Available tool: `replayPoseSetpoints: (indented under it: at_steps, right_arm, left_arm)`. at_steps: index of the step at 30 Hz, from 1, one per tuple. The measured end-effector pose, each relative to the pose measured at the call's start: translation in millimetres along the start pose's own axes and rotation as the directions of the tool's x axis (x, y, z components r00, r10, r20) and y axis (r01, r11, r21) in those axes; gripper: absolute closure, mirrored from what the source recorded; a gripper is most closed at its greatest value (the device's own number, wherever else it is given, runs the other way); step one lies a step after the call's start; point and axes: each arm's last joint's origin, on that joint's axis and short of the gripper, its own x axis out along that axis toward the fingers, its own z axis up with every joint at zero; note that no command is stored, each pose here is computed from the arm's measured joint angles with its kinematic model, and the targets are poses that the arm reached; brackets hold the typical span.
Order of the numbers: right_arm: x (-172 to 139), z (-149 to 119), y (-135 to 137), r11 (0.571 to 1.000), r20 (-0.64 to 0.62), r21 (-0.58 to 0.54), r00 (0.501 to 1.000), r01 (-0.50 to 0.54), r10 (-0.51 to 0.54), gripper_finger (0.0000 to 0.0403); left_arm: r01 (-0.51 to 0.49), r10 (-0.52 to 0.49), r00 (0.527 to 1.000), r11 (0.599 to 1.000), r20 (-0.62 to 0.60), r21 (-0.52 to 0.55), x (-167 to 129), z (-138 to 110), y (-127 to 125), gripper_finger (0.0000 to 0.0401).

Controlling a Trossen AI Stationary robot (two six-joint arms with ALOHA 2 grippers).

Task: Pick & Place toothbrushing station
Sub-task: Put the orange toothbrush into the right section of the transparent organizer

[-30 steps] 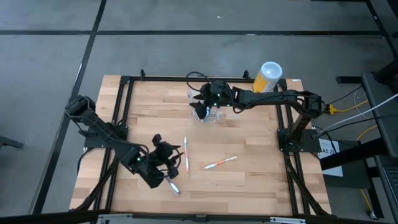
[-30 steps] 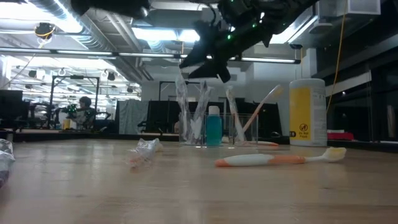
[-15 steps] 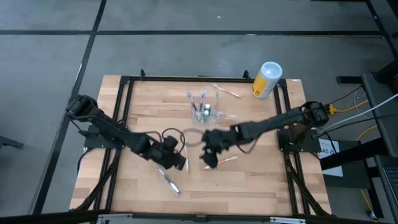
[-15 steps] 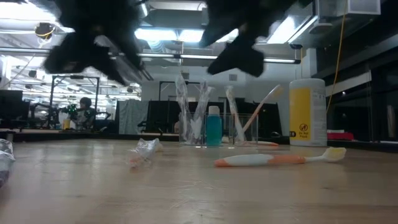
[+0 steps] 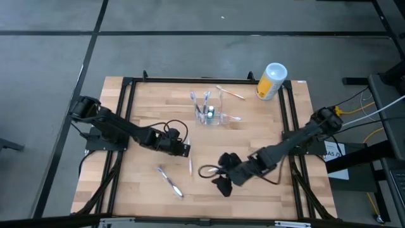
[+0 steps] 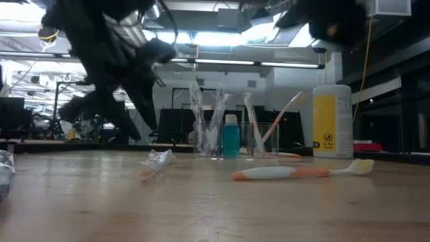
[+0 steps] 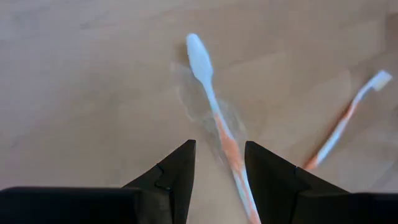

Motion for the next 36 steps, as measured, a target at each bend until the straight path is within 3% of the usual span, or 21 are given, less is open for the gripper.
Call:
replayPoseSetpoints:
  at_steps: [10, 13, 18, 26, 36]
  right_arm:
    - [-58, -17, 18, 0.995, 0.177, 0.1, 0.984, -0.01, -0.008, 0.0167]
    - [-71, -20, 17, 0.994, 0.193, 0.11, 0.981, 0.006, -0.027, 0.0167]
    - [-80, -25, 15, 0.99, 0.177, 0.136, 0.983, 0.024, -0.048, 0.0167]
    - [-90, -42, 16, 0.982, 0.177, 0.187, 0.982, 0.038, -0.072, 0.0167]
    - [-95, -52, 14, 0.972, 0.181, 0.226, 0.978, 0.058, -0.1, 0.0167]
  left_arm:
    - [0.009, -0.009, 1.0, 0.998, 0.0, -0.063, 32, 6, 21, 0.0265]
    - [0.077, -0.076, 0.997, 0.994, 0.012, -0.072, 43, 8, 15, 0.0265]
    - [0.13, -0.128, 0.991, 0.987, 0.032, -0.099, 59, 12, 13, 0.027]
    - [0.247, -0.245, 0.968, 0.968, 0.05, -0.04, 66, 19, 5, 0.0331]
    - [0.306, -0.305, 0.952, 0.95, 0.02, -0.062, 75, 36, 4, 0.0303]
